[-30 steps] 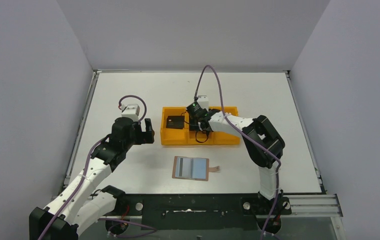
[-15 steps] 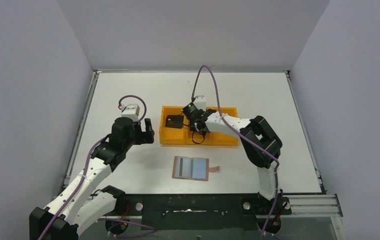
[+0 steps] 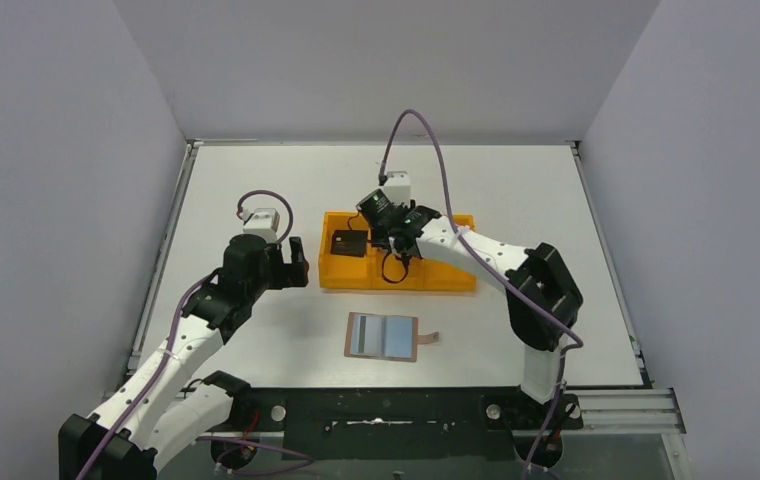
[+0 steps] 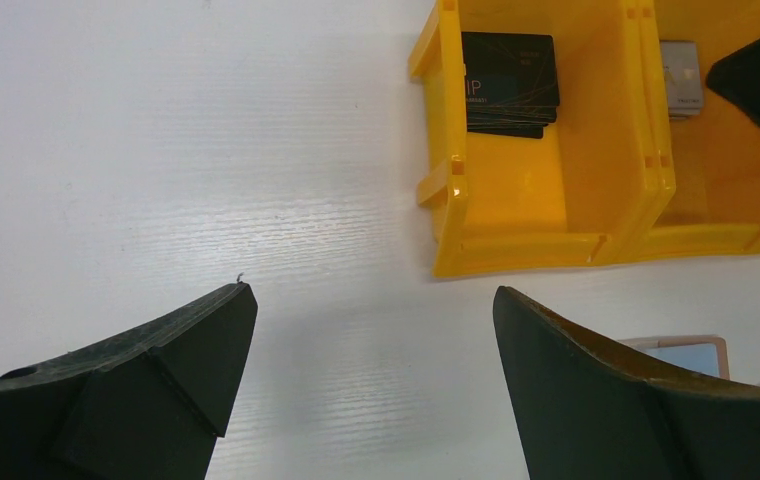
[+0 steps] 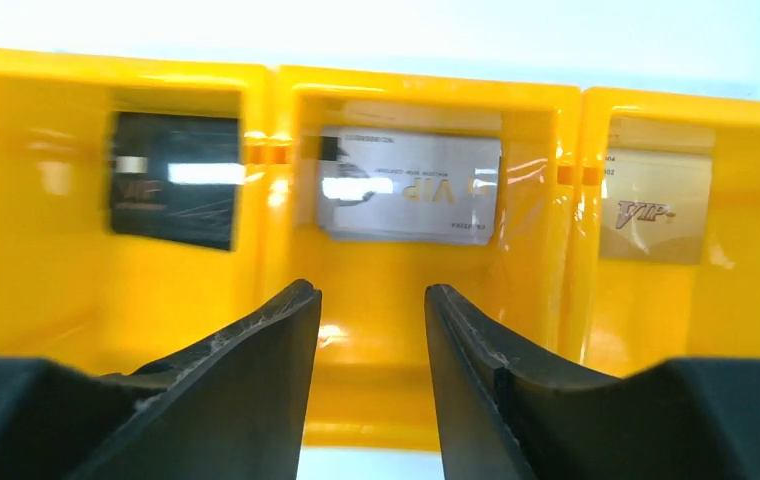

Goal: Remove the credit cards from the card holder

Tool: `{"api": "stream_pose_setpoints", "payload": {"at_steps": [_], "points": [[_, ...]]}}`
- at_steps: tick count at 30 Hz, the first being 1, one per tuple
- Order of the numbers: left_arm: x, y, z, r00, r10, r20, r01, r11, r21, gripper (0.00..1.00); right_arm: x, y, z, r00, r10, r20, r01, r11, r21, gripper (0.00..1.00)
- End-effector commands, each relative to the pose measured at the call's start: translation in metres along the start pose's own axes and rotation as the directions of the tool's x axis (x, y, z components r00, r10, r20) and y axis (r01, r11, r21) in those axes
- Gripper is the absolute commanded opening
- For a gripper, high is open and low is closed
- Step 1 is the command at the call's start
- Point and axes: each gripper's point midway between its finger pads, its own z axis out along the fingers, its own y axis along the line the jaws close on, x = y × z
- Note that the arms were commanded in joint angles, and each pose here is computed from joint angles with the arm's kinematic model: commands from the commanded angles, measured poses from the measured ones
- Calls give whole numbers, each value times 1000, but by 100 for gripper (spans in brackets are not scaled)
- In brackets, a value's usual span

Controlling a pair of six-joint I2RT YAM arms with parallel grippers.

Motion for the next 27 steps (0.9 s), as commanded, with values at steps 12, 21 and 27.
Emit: {"api": "stream_pose_setpoints", "payload": {"at_steps": [12,21,27], "points": [[-31,-2,-8,995,-17,97,16,1000,6,90,101,63,-117,997,79,-9,-79,973,-219,52],[-33,1,-9,995,-20,101,21,1000,-11,91,155,76,-111,996,-38,-79,23,984,-174,48],[-33,2,-9,995,-20,103,22,1000,-18,91,178,75,-102,990,-57,-129,39,989,-141,43]]}}
